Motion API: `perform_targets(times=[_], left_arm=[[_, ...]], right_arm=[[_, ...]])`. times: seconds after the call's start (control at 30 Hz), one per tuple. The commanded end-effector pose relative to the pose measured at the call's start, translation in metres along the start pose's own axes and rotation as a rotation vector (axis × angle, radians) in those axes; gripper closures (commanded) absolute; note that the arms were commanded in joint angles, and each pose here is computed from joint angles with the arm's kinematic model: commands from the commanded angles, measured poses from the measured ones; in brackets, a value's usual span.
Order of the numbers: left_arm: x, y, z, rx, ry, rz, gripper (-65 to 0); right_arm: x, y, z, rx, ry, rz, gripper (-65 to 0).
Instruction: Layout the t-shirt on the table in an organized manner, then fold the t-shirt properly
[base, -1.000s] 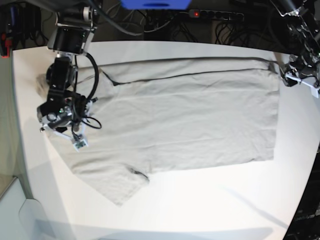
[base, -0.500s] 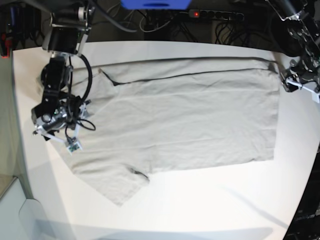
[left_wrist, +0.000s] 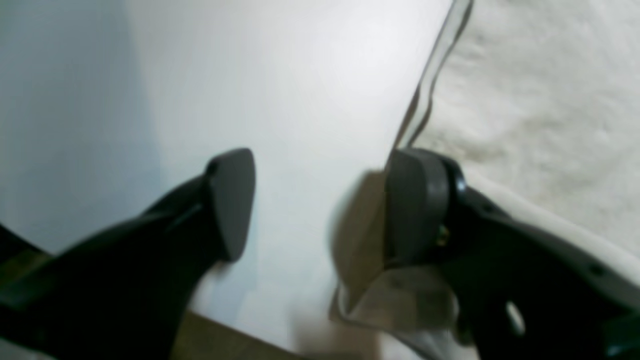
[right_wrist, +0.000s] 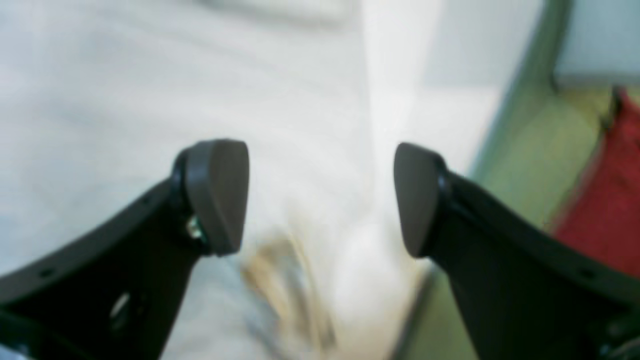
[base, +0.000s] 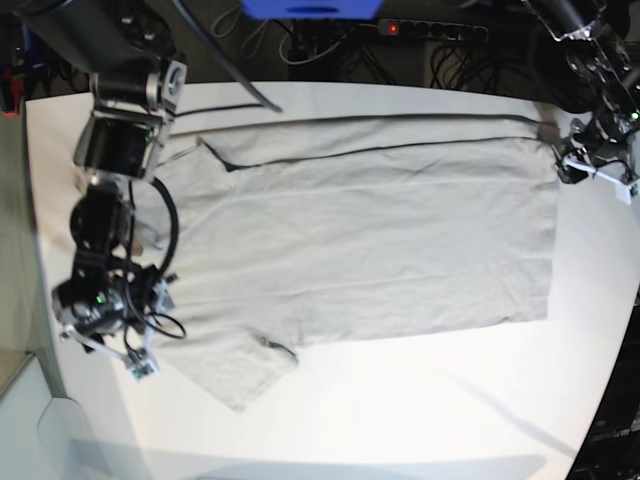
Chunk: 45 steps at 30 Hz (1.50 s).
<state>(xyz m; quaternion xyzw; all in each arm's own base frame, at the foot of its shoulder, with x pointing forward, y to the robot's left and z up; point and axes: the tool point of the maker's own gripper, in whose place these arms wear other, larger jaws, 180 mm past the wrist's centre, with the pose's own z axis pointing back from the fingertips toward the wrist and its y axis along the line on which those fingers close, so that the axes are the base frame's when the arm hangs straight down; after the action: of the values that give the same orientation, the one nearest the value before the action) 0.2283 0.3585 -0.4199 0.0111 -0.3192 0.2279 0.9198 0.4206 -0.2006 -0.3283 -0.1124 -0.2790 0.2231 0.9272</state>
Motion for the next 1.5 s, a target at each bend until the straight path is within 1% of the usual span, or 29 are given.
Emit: perform_targets(times=[0.0, 0.17, 0.27, 0.37, 0.53, 0.67, 0.73, 0.8, 0.9, 1.0, 1.07, 1.13, 1.3, 1.4, 1.47], left_arm=[[0.029, -0.002, 0.004, -0.007, -0.077, -0.012, -41.2], [0.044, -0.010, 0.003, -0.022, -0.105, -0.006, -41.2], [0.047, -0.014, 0.002, -0.030, -0.084, -0.002, -41.2], [0.050, -0.015, 0.004, -0.031, -0.079, -0.007, -41.2], [0.061, -0.019, 0.011, -0.030, -0.116, -0.026, -41.2], [0.065, -0.020, 0.013, -0.029, -0.127, -0.026, -41.2], [0.066, -0.020, 0.013, -0.030, -0.129, -0.025, -41.2], [0.065, -0.021, 0.013, -0.031, -0.129, -0.024, -41.2], [0.064, -0.022, 0.012, -0.035, -0.125, -0.026, -41.2], [0.063, -0.023, 0.011, -0.036, -0.122, -0.023, -41.2], [0.063, -0.023, 0.011, -0.036, -0.122, -0.023, -41.2], [0.059, -0.028, 0.010, -0.048, -0.118, -0.015, -41.2], [0.055, -0.032, 0.008, -0.057, -0.112, -0.010, -41.2], [0.051, -0.039, 0.006, -0.070, -0.108, 0.000, -41.2], [0.050, -0.040, 0.006, -0.074, -0.106, 0.004, -41.2]], right_arm=[[0.018, -0.009, 0.001, -0.004, -0.048, 0.006, -45.6], [0.044, 0.006, -0.031, 0.109, -0.175, -0.015, -45.6], [0.055, 0.013, -0.045, 0.167, -0.241, -0.038, -45.6], [0.059, 0.002, -0.052, 0.184, -0.279, -0.067, -45.8], [0.061, -0.016, -0.060, 0.203, -0.394, -0.170, -45.9], [0.055, -0.029, -0.068, 0.216, -0.415, -0.226, -45.9], [0.043, -0.046, -0.076, 0.166, -0.406, -0.303, -45.9], [0.034, -0.056, -0.080, 0.143, -0.427, -0.353, -45.9], [0.036, -0.070, -0.077, 0.095, -0.476, -0.382, -45.9], [0.030, -0.089, -0.076, 0.025, -0.477, -0.402, -45.9], [0.028, -0.096, -0.076, -0.009, -0.474, -0.414, -45.9], [0.018, -0.103, -0.076, -0.025, -0.457, -0.415, -45.9], [0.005, -0.098, -0.080, -0.025, -0.438, -0.415, -45.9], [0.000, -0.102, -0.079, -0.023, -0.449, -0.454, -45.8], [-0.017, -0.105, -0.081, -0.023, -0.437, -0.495, -45.8]])
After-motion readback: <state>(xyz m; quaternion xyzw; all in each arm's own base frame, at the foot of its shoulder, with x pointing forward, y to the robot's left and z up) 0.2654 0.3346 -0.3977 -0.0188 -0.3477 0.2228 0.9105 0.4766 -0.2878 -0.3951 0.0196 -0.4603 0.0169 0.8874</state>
